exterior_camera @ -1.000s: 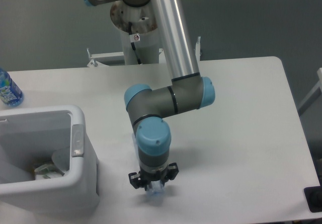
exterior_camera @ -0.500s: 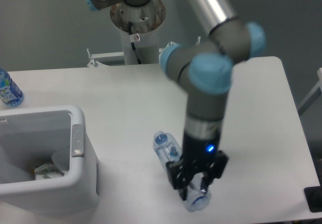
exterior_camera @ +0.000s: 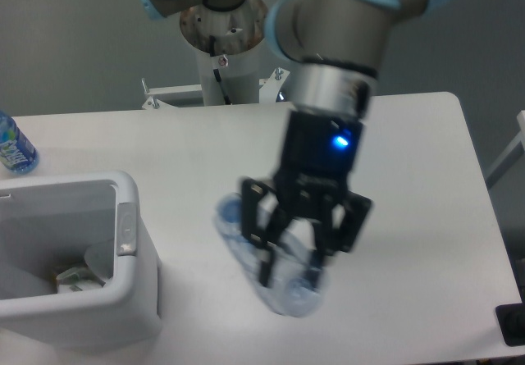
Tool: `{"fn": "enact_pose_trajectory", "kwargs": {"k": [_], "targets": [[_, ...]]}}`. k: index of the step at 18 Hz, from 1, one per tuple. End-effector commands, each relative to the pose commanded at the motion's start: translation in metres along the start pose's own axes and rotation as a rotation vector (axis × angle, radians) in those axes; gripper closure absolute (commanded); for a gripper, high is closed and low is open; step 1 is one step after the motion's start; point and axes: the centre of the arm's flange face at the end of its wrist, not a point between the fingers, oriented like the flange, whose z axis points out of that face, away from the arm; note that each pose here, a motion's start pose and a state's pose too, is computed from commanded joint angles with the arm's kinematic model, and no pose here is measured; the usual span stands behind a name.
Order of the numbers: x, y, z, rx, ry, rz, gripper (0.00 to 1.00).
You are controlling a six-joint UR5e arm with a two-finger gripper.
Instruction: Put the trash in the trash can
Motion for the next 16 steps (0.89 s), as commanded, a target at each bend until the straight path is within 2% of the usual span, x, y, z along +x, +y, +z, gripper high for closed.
{"fn": "enact_pose_trajectory", "kwargs": {"k": [2,7,10,14,15,16], "targets": [[0.038,0.007,0.005,-0.011,0.041,0.034,0.44],[0.079,0.037,0.039,-0.080,0.101,0.075,0.44],[0.111,0.063,0.072,-0.133,0.156,0.159,0.44],[0.120,0.083,0.099,-0.177,0.179,0.172,0.42],[0.118,0.086,0.104,-0.184,0.182,0.188,0.36],[0.117,0.090,0.107,-0.188,0.185,0.216,0.17]]}}
